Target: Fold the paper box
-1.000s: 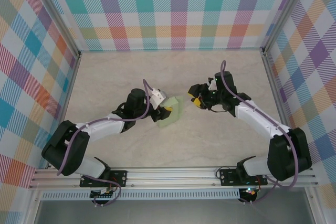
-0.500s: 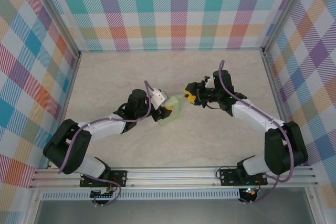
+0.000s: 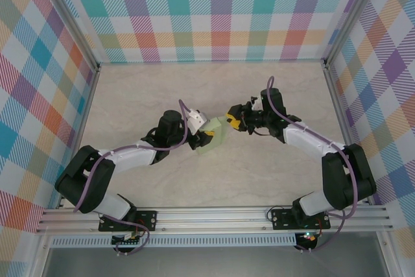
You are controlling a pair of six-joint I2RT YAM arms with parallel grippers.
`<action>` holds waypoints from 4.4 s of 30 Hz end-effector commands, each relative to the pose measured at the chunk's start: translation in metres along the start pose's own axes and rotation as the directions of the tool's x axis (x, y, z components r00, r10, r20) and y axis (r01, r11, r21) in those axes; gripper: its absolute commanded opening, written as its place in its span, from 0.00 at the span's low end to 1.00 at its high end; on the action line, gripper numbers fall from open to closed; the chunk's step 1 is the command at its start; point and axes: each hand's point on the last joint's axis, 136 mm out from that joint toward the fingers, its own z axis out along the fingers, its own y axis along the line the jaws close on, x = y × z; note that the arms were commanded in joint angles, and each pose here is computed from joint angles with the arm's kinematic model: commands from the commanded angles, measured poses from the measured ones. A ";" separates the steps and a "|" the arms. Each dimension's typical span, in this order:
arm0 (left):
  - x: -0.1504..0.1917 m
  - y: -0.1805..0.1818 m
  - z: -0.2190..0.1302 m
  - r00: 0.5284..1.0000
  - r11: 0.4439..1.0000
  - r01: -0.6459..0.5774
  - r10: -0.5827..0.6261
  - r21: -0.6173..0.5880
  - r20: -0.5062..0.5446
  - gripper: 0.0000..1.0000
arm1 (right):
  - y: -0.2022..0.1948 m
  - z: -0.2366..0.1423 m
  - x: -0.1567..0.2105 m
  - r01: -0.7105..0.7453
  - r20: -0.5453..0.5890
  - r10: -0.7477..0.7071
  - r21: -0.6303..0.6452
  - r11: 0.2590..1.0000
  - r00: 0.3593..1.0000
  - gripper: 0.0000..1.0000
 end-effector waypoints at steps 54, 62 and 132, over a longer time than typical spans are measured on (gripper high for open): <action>0.043 -0.013 0.009 0.995 0.998 0.030 -0.025 0.058 -0.093 0.48 | -0.023 0.010 -0.012 0.146 -0.042 -0.146 0.000 0.989 0.988 0.05; 0.044 -0.012 0.012 0.994 0.997 0.041 -0.035 0.063 -0.105 0.48 | -0.025 0.017 -0.002 0.152 -0.061 -0.152 -0.004 0.988 0.987 0.04; 0.004 -0.011 0.018 0.995 0.994 0.081 -0.077 0.070 -0.063 0.46 | -0.010 0.004 -0.001 0.926 0.073 -0.925 -0.032 -0.375 -0.372 0.75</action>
